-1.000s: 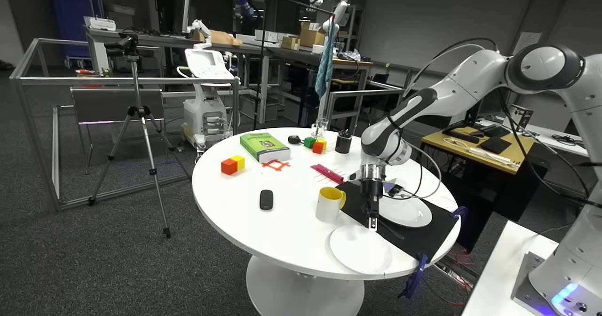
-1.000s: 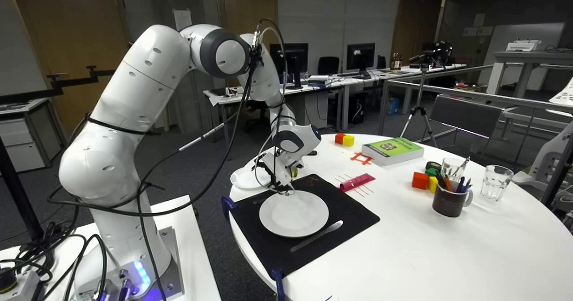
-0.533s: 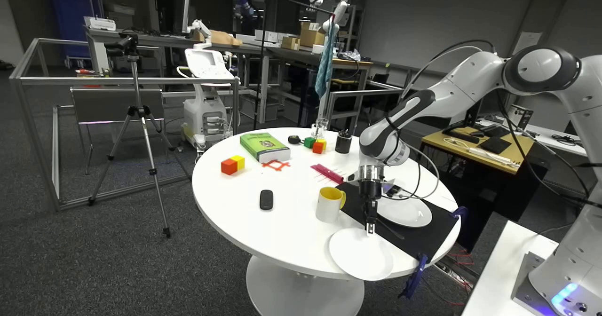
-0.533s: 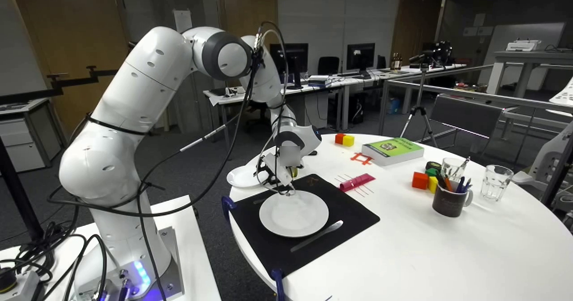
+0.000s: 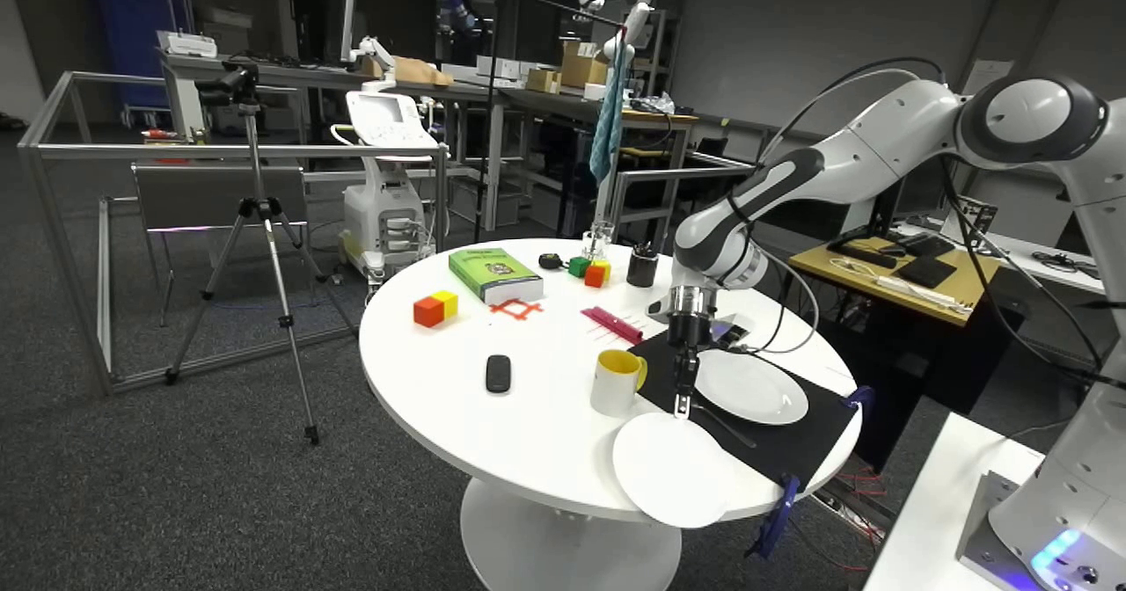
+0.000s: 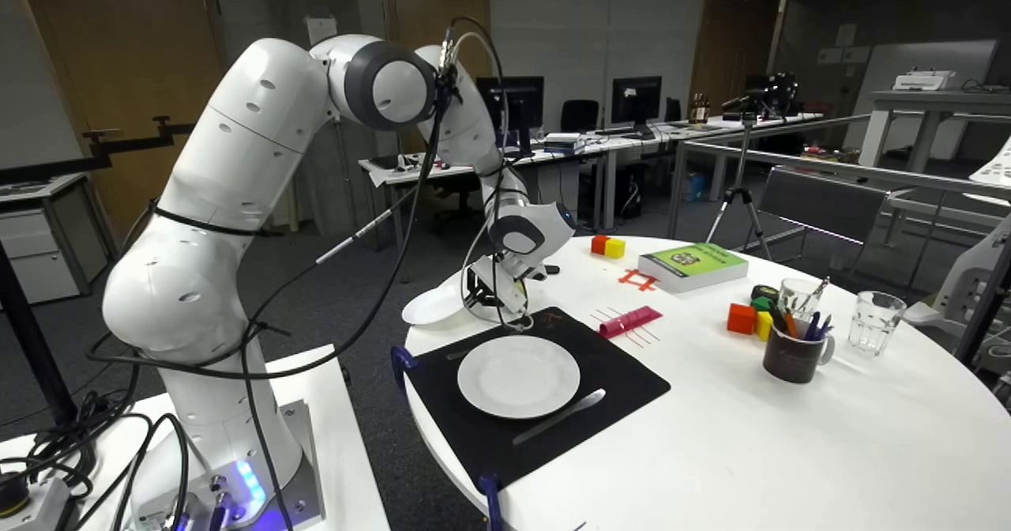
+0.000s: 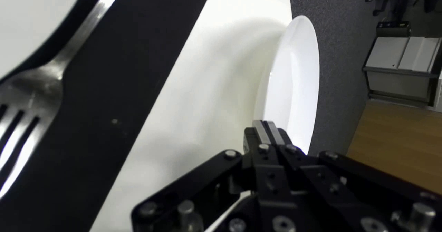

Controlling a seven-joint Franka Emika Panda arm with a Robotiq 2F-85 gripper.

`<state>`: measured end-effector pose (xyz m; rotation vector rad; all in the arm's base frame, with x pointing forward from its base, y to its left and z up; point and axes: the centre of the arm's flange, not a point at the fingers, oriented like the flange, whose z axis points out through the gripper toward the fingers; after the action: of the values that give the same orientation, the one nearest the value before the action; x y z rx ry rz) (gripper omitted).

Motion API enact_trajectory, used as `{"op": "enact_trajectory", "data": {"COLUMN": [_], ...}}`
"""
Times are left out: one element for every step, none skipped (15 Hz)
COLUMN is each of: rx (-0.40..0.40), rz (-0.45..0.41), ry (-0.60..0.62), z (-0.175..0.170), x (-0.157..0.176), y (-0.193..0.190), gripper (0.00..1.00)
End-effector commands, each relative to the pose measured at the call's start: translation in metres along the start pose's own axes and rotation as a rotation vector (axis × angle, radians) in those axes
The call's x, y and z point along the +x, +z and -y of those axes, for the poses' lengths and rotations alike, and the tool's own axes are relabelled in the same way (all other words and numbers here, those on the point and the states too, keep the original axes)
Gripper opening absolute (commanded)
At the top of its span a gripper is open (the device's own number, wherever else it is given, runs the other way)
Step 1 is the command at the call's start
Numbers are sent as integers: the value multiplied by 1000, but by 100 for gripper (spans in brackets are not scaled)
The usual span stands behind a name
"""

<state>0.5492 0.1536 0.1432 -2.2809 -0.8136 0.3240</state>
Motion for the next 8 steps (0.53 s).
{"op": "enact_trajectory", "data": {"rx": [-3,-6,-10,-11,-14,-15,-16,-16], "rz": [-23,-24,-25,-25,-26,-26,-26,-26], "ry": [-33,-35,-35,-37,-39,-39,-39,-39], "z": [16,17,18,19,19,20,20,20], "x": [-7,-5,-5,-4,-4,-4,-4,-4], "y": [-26,-27,-28,-28,-29,-29,-30,-30], "gripper": [0,0,0,0,0,0,0,0]}}
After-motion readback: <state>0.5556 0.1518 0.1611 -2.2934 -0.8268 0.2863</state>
